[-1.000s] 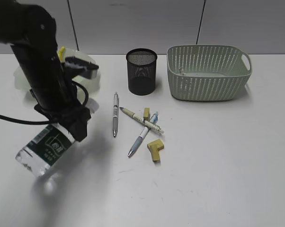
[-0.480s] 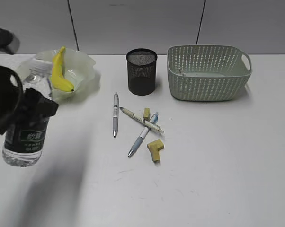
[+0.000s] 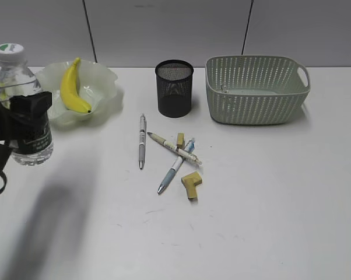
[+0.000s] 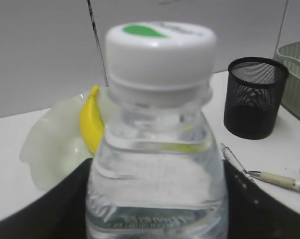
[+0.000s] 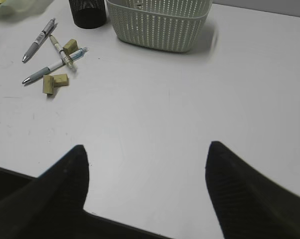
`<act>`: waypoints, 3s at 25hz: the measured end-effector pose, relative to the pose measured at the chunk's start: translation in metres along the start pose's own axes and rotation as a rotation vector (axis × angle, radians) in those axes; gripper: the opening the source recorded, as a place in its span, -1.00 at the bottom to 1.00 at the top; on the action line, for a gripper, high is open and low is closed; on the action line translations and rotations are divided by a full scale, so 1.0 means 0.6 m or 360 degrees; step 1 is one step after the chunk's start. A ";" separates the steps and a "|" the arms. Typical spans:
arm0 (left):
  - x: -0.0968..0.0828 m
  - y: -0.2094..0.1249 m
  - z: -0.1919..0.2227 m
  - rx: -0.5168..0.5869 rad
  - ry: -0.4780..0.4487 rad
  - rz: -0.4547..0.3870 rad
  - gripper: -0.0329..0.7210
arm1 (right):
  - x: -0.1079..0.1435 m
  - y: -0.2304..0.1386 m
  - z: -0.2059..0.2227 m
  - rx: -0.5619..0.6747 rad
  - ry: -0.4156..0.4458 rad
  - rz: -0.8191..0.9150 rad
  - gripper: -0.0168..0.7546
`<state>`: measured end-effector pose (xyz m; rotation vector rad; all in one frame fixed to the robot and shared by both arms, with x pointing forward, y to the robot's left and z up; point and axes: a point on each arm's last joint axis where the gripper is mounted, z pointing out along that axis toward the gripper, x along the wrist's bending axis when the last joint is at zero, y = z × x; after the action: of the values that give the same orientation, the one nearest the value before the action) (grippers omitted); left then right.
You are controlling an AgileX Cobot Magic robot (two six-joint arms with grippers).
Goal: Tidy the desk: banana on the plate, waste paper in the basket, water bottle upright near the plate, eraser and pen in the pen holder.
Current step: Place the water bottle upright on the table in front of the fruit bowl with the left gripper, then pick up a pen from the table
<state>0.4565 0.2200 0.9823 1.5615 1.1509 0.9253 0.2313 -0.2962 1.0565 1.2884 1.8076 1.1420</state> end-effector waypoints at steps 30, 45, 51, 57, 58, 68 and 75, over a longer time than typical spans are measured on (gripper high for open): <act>-0.010 -0.119 0.115 -0.0116 0.0063 -0.0204 0.67 | 0.000 0.000 0.000 0.0000 0.0000 0.0000 0.53; -0.002 0.027 0.043 -0.0471 0.0006 -0.0313 0.66 | 0.000 0.000 0.000 0.0000 0.0000 0.0000 0.53; -0.002 0.079 -0.011 -0.0047 -0.0085 -0.0314 0.66 | 0.000 0.000 0.000 0.0000 0.0000 0.0000 0.53; -0.001 0.132 -0.092 0.0197 -0.0200 -0.0215 0.65 | 0.000 0.000 0.000 0.0000 0.0000 0.0000 0.53; 0.001 0.133 -0.107 0.0288 -0.0206 -0.0169 0.65 | 0.000 0.000 0.000 0.0000 0.0000 0.0000 0.53; 0.027 0.102 -0.289 0.0813 -0.0162 0.0046 0.64 | 0.000 0.000 0.000 0.0000 0.0001 0.0001 0.53; 0.037 0.074 -0.385 0.0750 -0.0145 0.0013 0.52 | 0.002 0.000 0.000 -0.0001 0.0018 0.0011 0.53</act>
<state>0.2576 0.2949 1.0859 1.9603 1.3629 0.6032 0.2310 -0.2952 1.0565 1.2910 1.8122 1.1557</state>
